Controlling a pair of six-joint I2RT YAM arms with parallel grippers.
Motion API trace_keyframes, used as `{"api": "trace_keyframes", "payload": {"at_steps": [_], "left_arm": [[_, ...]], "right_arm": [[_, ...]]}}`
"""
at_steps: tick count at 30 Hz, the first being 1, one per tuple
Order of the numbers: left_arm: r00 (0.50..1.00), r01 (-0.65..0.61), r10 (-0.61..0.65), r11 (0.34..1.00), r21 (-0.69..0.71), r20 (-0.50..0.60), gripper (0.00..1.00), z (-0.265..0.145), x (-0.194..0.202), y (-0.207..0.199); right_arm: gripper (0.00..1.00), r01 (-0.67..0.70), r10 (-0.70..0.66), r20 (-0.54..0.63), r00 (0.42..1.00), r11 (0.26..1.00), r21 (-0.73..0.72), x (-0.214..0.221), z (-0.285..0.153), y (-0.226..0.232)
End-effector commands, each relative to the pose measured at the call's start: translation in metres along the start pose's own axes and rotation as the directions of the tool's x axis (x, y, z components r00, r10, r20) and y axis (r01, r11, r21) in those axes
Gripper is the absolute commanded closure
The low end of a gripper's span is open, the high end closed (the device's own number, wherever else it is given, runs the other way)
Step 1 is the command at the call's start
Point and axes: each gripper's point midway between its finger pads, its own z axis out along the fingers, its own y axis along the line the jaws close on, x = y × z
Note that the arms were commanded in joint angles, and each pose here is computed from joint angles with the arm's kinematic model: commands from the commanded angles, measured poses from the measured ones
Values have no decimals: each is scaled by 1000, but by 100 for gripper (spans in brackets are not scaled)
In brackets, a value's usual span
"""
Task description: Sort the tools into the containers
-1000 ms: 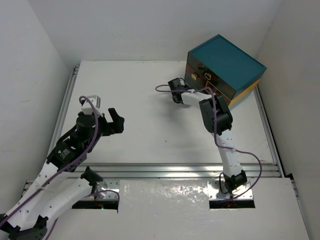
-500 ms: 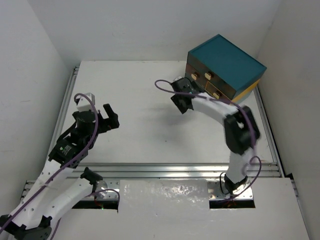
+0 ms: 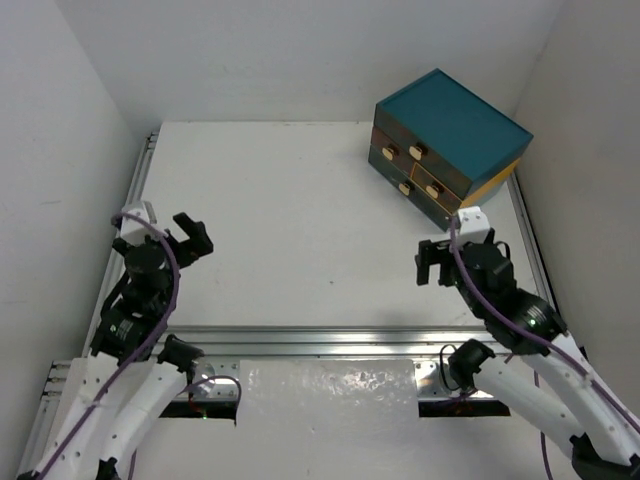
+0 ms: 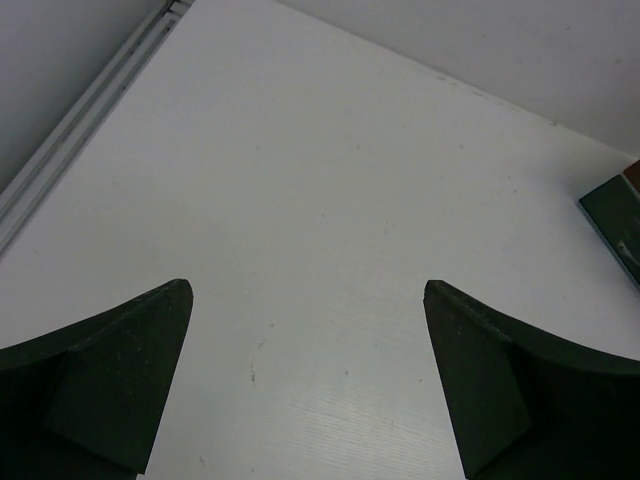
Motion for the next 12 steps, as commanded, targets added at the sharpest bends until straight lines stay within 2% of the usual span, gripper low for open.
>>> {"api": "trace_keyframes", "payload": {"at_steps": [1,4,12], "left_arm": [[996,-15,7,996,83,93,0,-5,-12,-7],[989,-14,-4,992,124,146,0,-9,-17,-10],[989,-10,-8,993,120,145,0,-8,-14,-8]], "right_arm": [[1,-45,47,-67,997,999,29,30,-15,-11],[1,-57,60,-55,997,997,58,38,-17,-18],[1,-72,77,-71,994,995,67,41,-16,-17]]}}
